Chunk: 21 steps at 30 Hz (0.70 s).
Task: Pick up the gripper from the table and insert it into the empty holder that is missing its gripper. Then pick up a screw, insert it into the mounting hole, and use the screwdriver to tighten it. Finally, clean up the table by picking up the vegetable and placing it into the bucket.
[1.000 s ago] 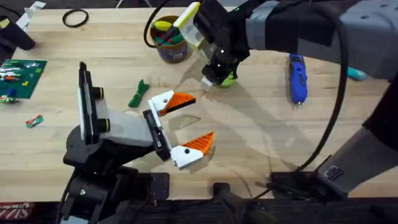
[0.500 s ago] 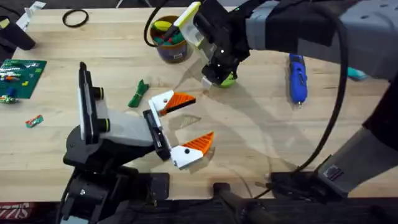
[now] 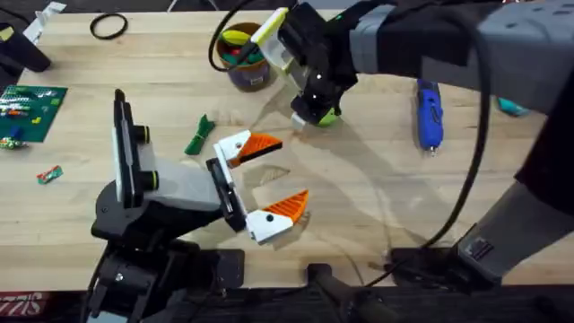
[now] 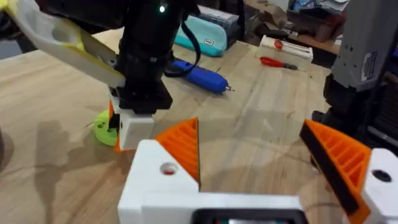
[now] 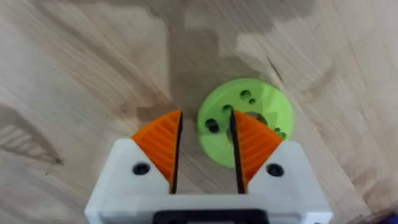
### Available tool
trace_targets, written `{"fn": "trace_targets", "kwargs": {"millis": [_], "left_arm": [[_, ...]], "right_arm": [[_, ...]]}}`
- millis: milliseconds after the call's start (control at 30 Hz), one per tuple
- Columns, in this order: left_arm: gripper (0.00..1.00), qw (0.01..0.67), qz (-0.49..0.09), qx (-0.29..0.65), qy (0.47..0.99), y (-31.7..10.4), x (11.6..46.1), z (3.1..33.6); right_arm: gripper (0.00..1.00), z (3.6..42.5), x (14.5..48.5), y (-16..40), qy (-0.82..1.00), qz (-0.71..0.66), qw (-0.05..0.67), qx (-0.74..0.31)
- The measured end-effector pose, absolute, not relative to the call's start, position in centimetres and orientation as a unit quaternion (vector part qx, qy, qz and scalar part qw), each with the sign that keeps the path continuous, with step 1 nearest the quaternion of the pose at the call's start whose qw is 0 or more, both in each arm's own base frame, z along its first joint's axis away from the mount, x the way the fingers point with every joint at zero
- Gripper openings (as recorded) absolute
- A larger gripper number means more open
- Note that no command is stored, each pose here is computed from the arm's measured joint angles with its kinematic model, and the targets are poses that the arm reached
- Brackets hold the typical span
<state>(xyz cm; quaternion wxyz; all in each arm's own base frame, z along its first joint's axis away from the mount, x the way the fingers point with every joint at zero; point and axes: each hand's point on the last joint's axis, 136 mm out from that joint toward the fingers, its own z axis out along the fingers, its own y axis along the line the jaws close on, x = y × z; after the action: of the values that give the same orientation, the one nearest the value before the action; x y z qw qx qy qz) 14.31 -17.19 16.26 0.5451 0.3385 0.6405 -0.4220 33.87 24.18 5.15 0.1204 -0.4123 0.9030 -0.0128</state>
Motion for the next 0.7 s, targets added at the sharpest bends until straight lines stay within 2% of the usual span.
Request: {"fn": "trace_targets", "kwargs": {"millis": [67, 167, 200, 233, 700], "left_arm": [[0.986, 0.545, -0.422, 0.338, 0.641, -17.19, 14.31, 16.26], [0.986, 0.545, -0.422, 0.338, 0.641, -17.19, 14.31, 16.26], [0.986, 0.545, -0.422, 0.338, 0.64, -17.19, 14.31, 16.26], [0.986, 0.545, -0.422, 0.338, 0.641, -17.19, 14.31, 16.26], [0.986, 0.545, -0.422, 0.339, 0.64, -17.19, 14.31, 16.27]], "right_arm": [[0.458, 5.13, 33.99, 24.2, 0.903, -0.014, 0.121, -0.412], [0.319, 5.19, 34.19, 24.1, 0.903, -0.019, 0.123, -0.412], [0.052, 5.41, 34.52, 23.96, 0.903, -0.022, 0.127, -0.409], [0.019, 5.54, 34.63, 24.07, 0.904, -0.021, 0.13, -0.408], [0.003, 5.5, 34.56, 24.2, 0.903, -0.017, 0.128, -0.409]]}}
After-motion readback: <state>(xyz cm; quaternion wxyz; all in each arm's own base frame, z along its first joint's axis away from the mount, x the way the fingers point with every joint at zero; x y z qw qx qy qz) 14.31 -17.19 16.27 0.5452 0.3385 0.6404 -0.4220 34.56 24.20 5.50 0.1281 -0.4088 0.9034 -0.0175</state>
